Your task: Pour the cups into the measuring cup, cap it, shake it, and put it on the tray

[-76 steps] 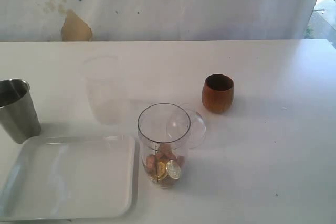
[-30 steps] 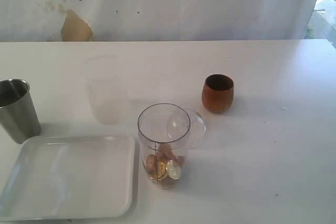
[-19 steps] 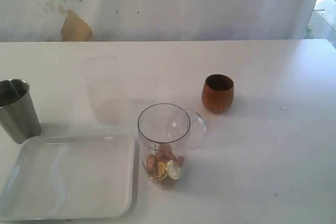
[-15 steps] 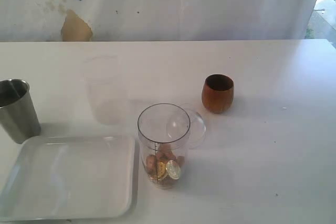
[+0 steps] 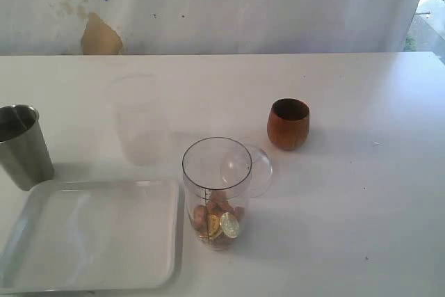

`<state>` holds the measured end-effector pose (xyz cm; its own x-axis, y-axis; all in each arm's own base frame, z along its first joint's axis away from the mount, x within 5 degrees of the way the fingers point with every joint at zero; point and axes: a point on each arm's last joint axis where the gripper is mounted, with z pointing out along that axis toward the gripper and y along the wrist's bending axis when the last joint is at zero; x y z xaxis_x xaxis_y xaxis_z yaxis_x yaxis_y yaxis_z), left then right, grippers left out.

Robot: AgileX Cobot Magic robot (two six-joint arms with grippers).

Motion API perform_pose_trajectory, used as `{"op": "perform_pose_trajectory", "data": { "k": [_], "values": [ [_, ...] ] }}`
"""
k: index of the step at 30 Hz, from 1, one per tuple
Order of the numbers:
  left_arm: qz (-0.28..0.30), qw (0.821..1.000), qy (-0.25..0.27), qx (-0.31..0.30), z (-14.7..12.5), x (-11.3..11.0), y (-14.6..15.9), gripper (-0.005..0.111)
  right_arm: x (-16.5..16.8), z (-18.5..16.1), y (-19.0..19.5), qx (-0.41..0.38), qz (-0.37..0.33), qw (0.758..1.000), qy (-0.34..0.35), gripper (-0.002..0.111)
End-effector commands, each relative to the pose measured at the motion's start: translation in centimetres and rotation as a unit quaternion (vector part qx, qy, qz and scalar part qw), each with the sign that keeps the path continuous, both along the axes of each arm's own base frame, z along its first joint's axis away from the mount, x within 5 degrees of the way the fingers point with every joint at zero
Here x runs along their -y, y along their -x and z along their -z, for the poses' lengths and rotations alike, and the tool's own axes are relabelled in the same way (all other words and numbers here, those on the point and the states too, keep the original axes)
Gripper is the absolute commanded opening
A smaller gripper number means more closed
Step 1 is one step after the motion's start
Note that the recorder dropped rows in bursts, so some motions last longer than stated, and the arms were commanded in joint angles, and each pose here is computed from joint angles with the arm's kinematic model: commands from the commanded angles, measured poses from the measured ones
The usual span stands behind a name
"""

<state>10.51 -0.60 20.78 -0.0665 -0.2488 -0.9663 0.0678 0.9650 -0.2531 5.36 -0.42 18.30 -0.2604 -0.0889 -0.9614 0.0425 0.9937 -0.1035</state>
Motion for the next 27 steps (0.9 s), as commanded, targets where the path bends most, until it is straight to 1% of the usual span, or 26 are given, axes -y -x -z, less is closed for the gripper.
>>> {"op": "perform_pose_trajectory", "data": {
  "k": [1, 3, 7, 11, 15, 17, 21, 27],
  "values": [
    [0.028, 0.998, -0.035, -0.039, 1.3, 0.3, -1.6, 0.105, 0.0, 0.1, 0.0, 0.001, 0.001, 1.000, 0.002, 0.000],
    [0.032, 0.997, -0.048, -0.054, 2.0, 0.3, -2.3, 0.105, 0.0, 0.1, 0.0, 0.001, 0.001, 1.000, 0.002, 0.000],
    [0.031, 0.996, -0.048, -0.075, 3.0, 0.1, -3.4, 0.105, 0.0, 0.1, 0.0, 0.001, 0.001, 1.000, 0.002, 0.000],
    [0.035, 0.994, -0.061, -0.088, 4.1, 0.0, -4.3, 0.105, 0.0, 0.1, 0.0, 0.001, 0.001, 1.000, 0.002, 0.000],
    [0.037, 0.989, -0.068, -0.125, 5.5, -0.1, -4.8, 0.105, 0.0, 0.1, 0.0, 0.001, 0.001, 1.000, 0.002, 0.000],
    [0.040, 0.987, -0.066, -0.138, 6.1, -0.1, -5.3, 0.105, 0.0, 0.1, 0.0, 0.001, 0.001, 1.000, 0.002, 0.000],
    [0.036, 0.988, -0.054, -0.138, 6.5, -0.3, -6.9, 0.105, 0.0, 0.1, 0.0, 0.001, 0.001, 1.000, 0.002, 0.000],
    [0.038, 0.983, -0.051, -0.170, 8.0, -0.5, -9.3, 0.105, 0.0, 0.1, 0.0, 0.001, 0.001, 1.000, 0.002, 0.000]
  ]
}}
